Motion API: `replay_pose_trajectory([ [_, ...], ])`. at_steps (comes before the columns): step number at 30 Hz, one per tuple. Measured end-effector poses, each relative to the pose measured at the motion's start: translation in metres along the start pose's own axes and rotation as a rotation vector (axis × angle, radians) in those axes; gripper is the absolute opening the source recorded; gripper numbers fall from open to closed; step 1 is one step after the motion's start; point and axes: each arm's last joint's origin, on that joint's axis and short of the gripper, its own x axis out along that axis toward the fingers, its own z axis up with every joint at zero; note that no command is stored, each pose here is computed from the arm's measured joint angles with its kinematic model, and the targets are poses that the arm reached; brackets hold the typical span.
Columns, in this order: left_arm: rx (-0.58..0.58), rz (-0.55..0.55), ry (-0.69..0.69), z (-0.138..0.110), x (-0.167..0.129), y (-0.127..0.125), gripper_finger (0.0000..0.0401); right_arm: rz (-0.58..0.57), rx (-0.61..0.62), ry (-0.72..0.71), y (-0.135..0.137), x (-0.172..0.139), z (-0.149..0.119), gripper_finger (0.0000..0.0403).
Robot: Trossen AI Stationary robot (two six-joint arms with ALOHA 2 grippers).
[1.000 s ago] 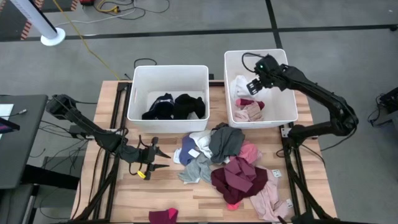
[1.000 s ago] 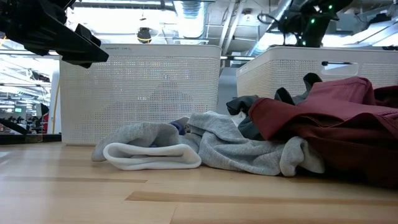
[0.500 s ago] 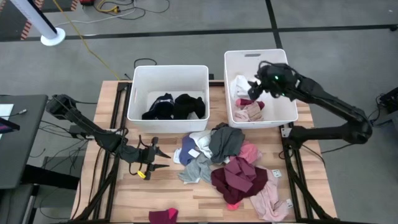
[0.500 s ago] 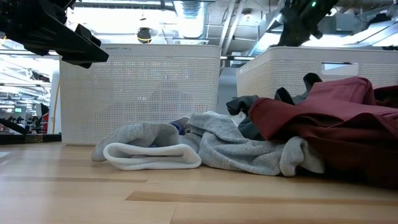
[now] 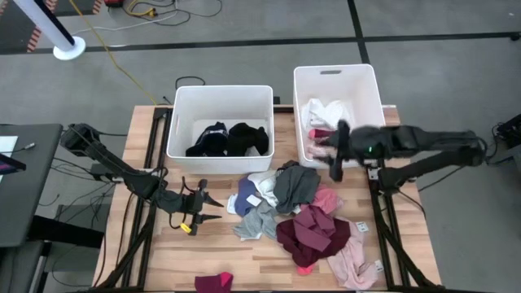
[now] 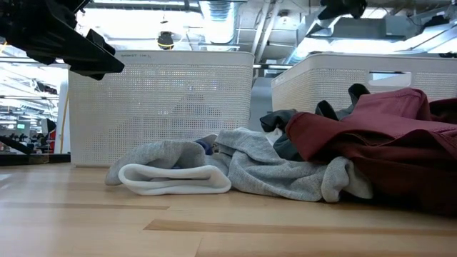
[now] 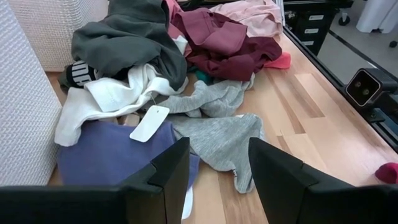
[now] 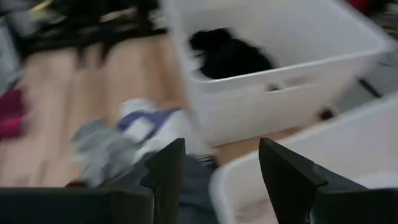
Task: Sort clothes
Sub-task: Put the gray underwear into the left white laundry organizer
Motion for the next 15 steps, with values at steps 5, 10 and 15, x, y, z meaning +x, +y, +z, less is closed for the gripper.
replay_pose_trajectory([
  [5,-0.004,0.000,0.000,0.000,0.000,0.000,0.0160,0.130,-0.093,0.071,0.040,0.011,-0.009,0.0217],
  [10,-0.004,0.000,0.000,0.000,0.000,0.000,0.0160,0.171,-0.186,0.192,0.070,0.029,-0.025,0.0217],
  [15,-0.005,0.000,-0.001,0.000,0.000,0.000,0.0160,0.070,-0.251,0.356,0.081,0.051,-0.044,0.0217],
])
